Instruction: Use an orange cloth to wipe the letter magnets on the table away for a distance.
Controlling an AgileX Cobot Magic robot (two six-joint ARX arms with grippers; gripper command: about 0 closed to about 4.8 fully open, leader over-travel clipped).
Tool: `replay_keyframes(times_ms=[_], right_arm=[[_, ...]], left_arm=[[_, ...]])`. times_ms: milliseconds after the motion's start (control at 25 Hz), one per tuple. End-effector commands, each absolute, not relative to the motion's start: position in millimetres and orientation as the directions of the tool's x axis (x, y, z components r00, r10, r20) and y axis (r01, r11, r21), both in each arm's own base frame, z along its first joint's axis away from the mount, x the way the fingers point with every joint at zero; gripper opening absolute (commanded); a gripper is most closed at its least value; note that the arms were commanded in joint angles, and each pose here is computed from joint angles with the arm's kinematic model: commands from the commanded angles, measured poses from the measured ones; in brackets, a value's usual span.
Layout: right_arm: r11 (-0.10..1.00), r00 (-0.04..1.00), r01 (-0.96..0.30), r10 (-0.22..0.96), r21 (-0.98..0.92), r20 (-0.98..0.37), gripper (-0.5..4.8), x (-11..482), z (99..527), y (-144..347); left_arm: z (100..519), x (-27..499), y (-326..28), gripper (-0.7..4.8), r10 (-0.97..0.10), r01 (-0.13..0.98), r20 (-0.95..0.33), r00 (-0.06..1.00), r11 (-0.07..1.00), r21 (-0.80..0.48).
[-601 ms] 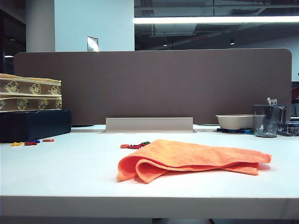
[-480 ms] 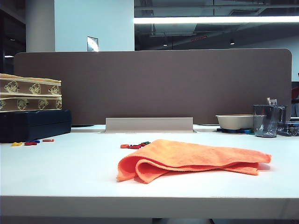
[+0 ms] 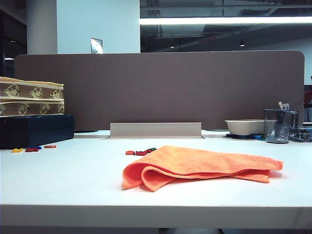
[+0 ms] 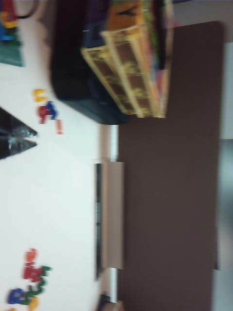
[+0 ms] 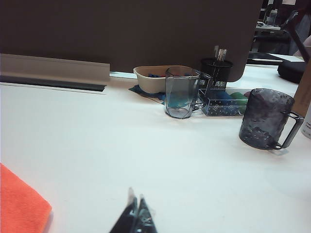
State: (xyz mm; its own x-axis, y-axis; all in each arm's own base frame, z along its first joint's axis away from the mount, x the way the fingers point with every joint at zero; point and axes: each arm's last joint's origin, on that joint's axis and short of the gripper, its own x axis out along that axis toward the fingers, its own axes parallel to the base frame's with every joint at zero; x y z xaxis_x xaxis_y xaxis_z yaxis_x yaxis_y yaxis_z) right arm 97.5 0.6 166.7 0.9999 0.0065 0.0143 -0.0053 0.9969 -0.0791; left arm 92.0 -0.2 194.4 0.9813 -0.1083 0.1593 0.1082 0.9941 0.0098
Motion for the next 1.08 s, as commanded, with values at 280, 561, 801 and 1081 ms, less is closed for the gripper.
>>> replay_keyframes(times_ms=[280, 561, 801, 1081], right_arm=[[0.997, 1.000, -0.003, 0.005, -0.078, 0.026, -0.05, 98, 166, 1], [0.997, 1.000, -0.003, 0.005, -0.078, 0.026, -0.05, 98, 166, 1], [0.997, 1.000, -0.003, 0.005, -0.078, 0.026, -0.05, 98, 166, 1], [0.997, 1.000, -0.004, 0.006, -0.078, 0.026, -0.05, 98, 166, 1]], left_arm=[[212, 86, -5, -0.05, -0.251, 0.243, 0.221, 0.943, 0.968, 0.061], [239, 80, -6, 0.36, -0.297, 0.273, 0.265, 0.917, 0.954, 0.127], [271, 99, -9, 0.64, -0.425, 0.399, 0.227, 0.876, 0.904, 0.151], [278, 138, -30, 1.24, -0.582, 0.566, 0.104, 0.806, 0.810, 0.151]])
